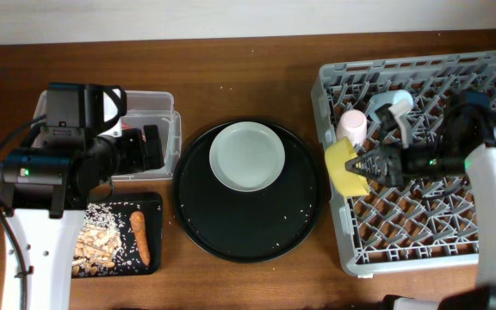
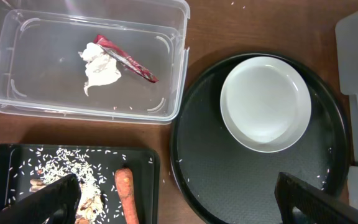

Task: Sort waste into correct bins and load items into the dishwasher rack
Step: 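Carry the yellow bowl to the dish rack and set it upside down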

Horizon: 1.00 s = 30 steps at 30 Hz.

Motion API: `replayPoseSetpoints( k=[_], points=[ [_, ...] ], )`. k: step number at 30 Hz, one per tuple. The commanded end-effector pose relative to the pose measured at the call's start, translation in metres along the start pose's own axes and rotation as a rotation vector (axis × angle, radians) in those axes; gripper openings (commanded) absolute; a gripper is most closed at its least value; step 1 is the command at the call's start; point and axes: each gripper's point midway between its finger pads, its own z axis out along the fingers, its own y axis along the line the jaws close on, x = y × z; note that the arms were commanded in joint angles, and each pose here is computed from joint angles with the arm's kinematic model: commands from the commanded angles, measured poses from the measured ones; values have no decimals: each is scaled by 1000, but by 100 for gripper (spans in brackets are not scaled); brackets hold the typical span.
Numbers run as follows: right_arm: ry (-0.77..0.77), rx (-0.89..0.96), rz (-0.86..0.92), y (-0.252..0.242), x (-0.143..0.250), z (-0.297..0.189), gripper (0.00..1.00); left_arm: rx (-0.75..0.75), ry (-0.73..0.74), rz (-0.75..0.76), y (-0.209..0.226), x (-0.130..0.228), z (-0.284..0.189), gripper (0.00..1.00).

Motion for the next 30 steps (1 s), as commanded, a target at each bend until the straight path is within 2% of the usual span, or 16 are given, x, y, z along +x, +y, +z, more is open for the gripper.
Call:
replayPoseSetpoints(
  k=[1,7,11,22,23,26,27,30],
  points=[
    [-43,-71,86,-27,-7,-3,4,-6,-1,-15,2,-1,0,99],
    [-120,-195,313,-79,-9,-9,4,-6,-1,-15,2,-1,0,99],
    [-194,-248,390,-94,-1,-8,4,-6,-1,-15,2,-1,0,99],
    [-343,-91,453,-151,23,-62,5,-6,-1,-15,2,-1,0,99],
    [-333,-62,495,-160,25,-62,13,-6,-1,-15,2,-1,0,99],
    [-312,17,592,-183,28,-62,18,-6,-1,-15,2,-1,0,99],
    [-326,46,655,-194,26,-64,27,-6,-1,-15,2,-1,0,99],
    [-318,174,755,-218,25,-76,44,-6,-1,-15,2,-1,0,99]
  ],
)
